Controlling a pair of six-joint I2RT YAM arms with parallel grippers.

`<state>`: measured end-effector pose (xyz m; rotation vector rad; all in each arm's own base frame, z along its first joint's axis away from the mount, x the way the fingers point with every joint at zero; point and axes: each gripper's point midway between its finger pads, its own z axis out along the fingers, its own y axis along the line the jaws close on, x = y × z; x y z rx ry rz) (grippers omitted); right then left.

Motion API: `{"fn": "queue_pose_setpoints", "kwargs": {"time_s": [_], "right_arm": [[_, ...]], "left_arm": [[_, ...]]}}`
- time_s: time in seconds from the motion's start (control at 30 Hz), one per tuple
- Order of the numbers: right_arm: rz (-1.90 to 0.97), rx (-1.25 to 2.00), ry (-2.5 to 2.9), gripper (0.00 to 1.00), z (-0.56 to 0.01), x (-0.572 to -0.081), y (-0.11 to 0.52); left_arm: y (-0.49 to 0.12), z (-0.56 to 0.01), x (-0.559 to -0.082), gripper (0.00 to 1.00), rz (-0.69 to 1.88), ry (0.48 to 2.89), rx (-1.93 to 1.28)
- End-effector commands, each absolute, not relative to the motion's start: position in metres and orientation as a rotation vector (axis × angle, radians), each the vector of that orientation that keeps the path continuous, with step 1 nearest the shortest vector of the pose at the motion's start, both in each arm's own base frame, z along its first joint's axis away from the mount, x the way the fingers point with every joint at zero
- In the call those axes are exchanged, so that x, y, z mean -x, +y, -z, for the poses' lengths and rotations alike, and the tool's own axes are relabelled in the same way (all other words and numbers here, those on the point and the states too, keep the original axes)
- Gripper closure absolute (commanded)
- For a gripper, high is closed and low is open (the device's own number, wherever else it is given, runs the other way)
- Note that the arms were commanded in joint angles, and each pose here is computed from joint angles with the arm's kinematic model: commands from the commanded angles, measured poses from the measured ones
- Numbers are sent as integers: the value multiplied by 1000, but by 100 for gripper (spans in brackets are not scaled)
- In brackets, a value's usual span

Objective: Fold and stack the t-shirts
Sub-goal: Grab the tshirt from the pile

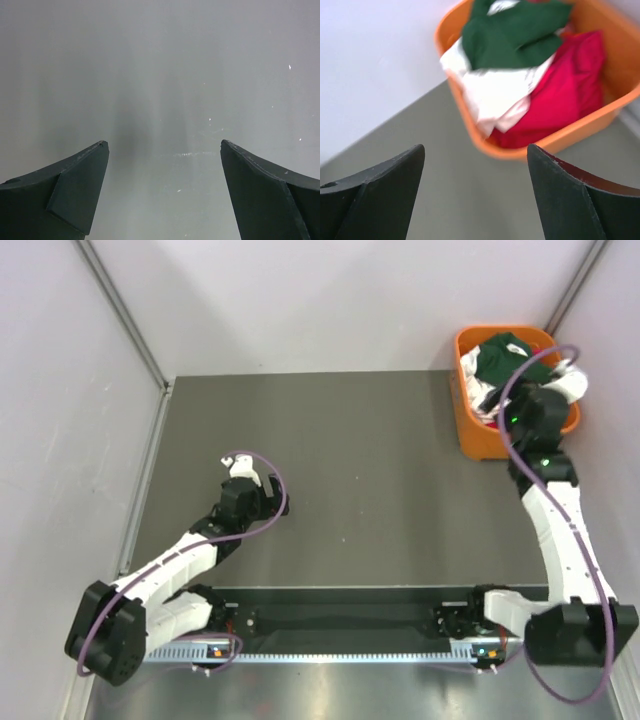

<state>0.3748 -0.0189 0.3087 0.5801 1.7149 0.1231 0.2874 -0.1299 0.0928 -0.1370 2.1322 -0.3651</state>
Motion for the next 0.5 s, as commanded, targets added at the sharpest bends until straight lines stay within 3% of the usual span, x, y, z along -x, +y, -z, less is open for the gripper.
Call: {"fn": "queue_pose_setpoints", "kwargs": {"time_s": [0.0, 0.17, 0.47], "right_arm": [[-106, -678, 1787, 16, -302, -392, -52], [-34, -840, 1762, 15, -294, -432, -101], [-11, -835, 1818, 16, -265, -529, -131]], "left_arm": [[-138, -114, -299, 2, 410, 2070, 129], [-138, -114, -298, 2, 414, 2064, 128], [-147, -108, -298, 2, 451, 2095, 100]]}}
